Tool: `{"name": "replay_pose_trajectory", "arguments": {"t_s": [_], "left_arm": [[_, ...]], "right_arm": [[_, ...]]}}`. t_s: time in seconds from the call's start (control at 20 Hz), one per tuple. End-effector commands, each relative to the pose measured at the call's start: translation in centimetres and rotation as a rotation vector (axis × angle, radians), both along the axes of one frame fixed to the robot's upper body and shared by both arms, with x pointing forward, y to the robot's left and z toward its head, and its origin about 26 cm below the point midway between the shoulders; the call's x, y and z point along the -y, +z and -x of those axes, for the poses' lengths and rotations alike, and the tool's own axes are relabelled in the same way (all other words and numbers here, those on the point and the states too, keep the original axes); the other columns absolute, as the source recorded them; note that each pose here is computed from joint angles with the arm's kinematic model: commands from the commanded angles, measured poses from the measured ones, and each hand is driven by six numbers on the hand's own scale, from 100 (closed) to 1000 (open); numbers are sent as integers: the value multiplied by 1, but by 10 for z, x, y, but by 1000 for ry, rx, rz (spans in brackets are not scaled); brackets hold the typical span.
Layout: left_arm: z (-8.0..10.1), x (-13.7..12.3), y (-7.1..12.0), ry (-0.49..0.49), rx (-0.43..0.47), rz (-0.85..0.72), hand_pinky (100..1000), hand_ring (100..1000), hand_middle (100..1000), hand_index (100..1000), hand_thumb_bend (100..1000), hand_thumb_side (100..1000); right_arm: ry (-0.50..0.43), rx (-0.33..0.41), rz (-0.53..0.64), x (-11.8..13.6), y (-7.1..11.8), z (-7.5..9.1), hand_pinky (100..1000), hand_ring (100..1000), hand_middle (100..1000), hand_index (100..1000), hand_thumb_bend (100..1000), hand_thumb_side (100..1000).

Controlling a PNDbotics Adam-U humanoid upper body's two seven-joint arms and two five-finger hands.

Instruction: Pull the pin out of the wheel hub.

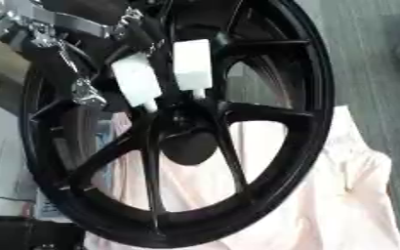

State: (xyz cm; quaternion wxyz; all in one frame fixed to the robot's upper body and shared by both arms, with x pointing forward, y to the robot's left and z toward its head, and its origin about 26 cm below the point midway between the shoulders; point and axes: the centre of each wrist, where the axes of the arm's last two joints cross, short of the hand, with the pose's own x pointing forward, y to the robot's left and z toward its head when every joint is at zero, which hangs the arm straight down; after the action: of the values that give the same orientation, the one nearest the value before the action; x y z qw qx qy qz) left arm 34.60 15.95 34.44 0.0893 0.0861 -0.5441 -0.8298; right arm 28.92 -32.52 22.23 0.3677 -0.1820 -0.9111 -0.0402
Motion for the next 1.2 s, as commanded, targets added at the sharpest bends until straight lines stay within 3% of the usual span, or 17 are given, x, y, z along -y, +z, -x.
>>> {"name": "replay_pose_trajectory", "arguments": {"t_s": [0.05, 0.25, 0.5, 0.75, 0.8, 0.85, 1.05, 1.2], "left_arm": [[3, -7, 12, -15, 36, -55, 760, 617, 532, 735, 127, 100], [4, -7, 15, -11, 17, -33, 710, 517, 414, 615, 100, 103], [12, -11, 25, -17, -5, 17, 696, 499, 365, 555, 100, 135], [23, -27, 43, 14, 29, 66, 683, 487, 329, 514, 100, 120], [26, -31, 48, 20, 36, 80, 683, 487, 333, 512, 100, 273], [30, -37, 53, 29, 45, 99, 683, 486, 327, 511, 100, 121], [40, -71, 73, 100, 63, 188, 686, 484, 329, 513, 100, 135], [43, -113, 80, 209, 66, 319, 691, 481, 322, 514, 100, 159]], "right_arm": [[1, 30, 9, 1, 9, 3, 720, 732, 704, 759, 100, 630], [-3, 30, 4, 1, 8, 3, 720, 732, 705, 759, 100, 630], [-8, 28, 2, 1, 8, 3, 720, 732, 705, 759, 100, 630], [-13, 29, 4, 2, 7, 4, 720, 732, 704, 759, 100, 624], [-15, 29, 5, 3, 7, 4, 720, 732, 704, 759, 100, 640], [-18, 30, 6, 3, 7, 4, 720, 732, 703, 760, 100, 621], [-34, 30, 10, 7, 6, 6, 720, 732, 703, 760, 100, 617], [-55, 31, 9, 10, 5, 7, 720, 732, 703, 760, 100, 616]]}}
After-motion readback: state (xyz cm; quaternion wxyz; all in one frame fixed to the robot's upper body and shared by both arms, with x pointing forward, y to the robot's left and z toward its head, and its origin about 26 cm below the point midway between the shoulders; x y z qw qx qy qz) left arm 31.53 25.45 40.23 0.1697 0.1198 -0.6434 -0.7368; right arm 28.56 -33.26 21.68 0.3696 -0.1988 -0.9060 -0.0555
